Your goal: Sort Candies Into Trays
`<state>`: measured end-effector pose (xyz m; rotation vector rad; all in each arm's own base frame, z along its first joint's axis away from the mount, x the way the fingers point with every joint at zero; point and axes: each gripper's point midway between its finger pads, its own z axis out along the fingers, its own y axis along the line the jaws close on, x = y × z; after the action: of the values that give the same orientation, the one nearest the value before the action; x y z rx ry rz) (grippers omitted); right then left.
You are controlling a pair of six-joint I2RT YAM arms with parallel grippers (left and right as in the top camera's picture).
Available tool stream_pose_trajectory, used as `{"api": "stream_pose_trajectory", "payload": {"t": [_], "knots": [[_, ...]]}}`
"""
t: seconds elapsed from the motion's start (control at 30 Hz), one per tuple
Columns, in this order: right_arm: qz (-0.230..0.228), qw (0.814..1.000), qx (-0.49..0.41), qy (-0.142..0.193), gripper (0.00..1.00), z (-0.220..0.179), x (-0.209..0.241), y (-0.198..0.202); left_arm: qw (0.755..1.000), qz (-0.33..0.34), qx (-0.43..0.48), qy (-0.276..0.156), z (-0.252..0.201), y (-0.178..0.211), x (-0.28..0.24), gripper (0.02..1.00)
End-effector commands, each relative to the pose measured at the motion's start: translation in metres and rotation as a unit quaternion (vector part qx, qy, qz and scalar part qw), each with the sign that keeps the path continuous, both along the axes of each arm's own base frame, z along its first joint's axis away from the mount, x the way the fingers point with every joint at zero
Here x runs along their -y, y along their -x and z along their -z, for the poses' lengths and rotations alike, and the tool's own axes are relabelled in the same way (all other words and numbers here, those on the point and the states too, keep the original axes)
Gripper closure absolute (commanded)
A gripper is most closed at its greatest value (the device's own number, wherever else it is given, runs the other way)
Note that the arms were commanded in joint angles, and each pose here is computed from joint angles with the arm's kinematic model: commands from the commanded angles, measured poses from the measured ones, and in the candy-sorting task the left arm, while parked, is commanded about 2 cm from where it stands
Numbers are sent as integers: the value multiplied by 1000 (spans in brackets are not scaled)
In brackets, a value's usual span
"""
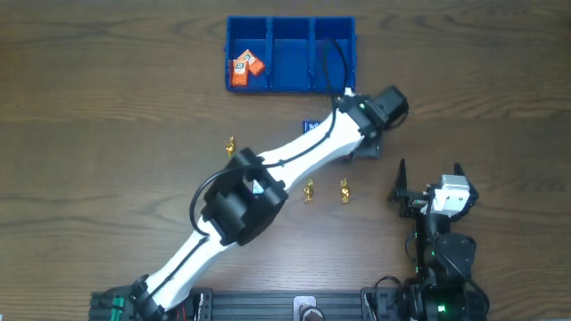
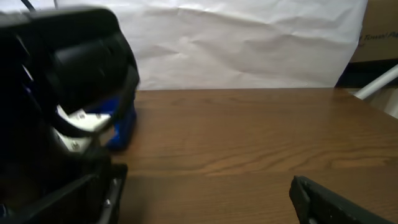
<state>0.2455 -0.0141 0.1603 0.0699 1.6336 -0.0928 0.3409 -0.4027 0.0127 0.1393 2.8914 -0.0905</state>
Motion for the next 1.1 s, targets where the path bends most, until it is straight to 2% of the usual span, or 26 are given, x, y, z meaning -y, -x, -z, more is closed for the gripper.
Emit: {"api": "stream_pose_trajectory", "payload": {"t": [0.03, 0.1, 0.13, 0.23, 0.37, 0.43, 0.53, 0.63, 0.67, 0.77, 0.8, 0.87, 0.93, 1.1], "knots": [[3, 1000, 1, -4, 3, 0, 2, 0, 1000, -11, -12, -1, 15, -1, -1, 198], [3, 1000, 1, -4, 3, 0, 2, 0, 1000, -11, -10, 2, 15, -2, 1, 292], [3, 1000, 1, -4, 3, 0, 2, 0, 1000, -11, -9, 3, 15, -2, 1, 397], [3, 1000, 1, -4, 3, 0, 2, 0, 1000, -12, -10, -2, 20, -3, 0, 446], [3, 1000, 1, -4, 5, 0, 2, 0, 1000, -12, -12, -5, 26, -3, 0, 687], [3, 1000, 1, -4, 3, 0, 2, 0, 1000, -14, -7, -1, 26, -6, 1, 750], [3, 1000, 1, -4, 3, 0, 2, 0, 999, -20, 37, 7, -12, -21, -3, 744], [3, 1000, 1, -4, 3, 0, 2, 0, 992, -29, 124, 21, -94, -56, -28, 739], [3, 1000, 1, -4, 3, 0, 2, 0, 986, -38, 158, 26, -132, -71, -47, 744], [3, 1000, 1, -4, 3, 0, 2, 0, 973, -64, 217, 37, -207, -102, -108, 752], [3, 1000, 1, -4, 3, 0, 2, 0, 971, -71, 227, 35, -220, -110, -127, 748], [3, 1000, 1, -3, 3, 0, 2, 0, 969, -91, 228, 26, -228, -129, -170, 746], [4, 1000, 1, -4, 3, 0, 2, 0, 973, -101, 204, 27, -214, -144, -199, 750], [3, 1000, 1, -4, 3, 0, 2, 0, 987, -95, 130, -1, -149, -162, -232, 726]]}}
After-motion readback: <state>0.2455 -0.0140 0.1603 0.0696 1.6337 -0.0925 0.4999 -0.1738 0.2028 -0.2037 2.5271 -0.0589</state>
